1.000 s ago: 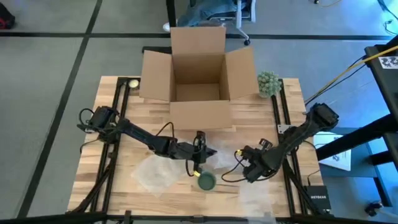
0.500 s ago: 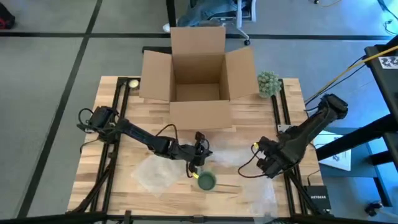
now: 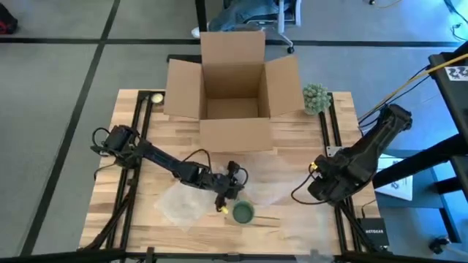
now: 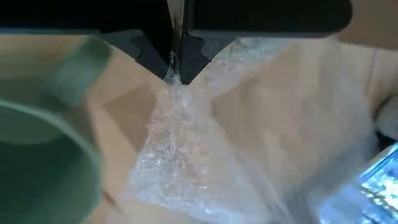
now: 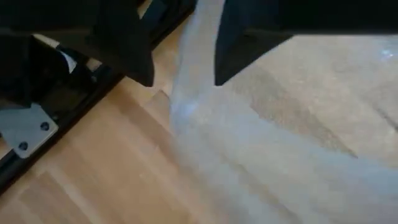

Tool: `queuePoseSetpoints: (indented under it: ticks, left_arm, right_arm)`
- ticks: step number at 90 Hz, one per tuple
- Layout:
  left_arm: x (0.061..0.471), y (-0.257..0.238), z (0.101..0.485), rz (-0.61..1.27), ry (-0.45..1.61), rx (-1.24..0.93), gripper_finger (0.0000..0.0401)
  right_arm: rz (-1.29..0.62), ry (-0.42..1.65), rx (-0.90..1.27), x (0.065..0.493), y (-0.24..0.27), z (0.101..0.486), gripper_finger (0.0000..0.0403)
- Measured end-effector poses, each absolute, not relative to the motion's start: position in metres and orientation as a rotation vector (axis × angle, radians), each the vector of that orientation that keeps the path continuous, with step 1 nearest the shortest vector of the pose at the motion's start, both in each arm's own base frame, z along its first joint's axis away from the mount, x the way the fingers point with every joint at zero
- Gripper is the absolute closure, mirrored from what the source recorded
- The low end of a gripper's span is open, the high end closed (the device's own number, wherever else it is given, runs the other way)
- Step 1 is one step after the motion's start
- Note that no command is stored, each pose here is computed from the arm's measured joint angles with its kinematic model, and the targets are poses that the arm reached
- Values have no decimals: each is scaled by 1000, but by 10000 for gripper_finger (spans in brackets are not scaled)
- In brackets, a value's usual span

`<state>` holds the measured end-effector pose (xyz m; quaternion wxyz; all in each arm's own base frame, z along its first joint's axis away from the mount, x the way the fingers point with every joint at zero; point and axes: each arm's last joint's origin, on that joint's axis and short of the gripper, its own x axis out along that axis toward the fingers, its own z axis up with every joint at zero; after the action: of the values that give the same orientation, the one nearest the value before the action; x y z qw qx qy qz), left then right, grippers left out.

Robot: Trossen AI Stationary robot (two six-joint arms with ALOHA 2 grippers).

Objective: Wrap mug
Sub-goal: Prepare the right transparent bubble wrap

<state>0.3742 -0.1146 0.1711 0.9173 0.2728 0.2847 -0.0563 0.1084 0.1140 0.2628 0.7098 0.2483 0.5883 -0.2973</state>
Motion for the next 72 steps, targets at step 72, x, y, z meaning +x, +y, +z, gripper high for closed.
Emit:
queuePoseSetpoints:
  ticks: [72]
  left_arm:
    - [373,-122,175,-96,561,541,401]
  right_arm:
    - [-653,1131,133,202,134,193,214]
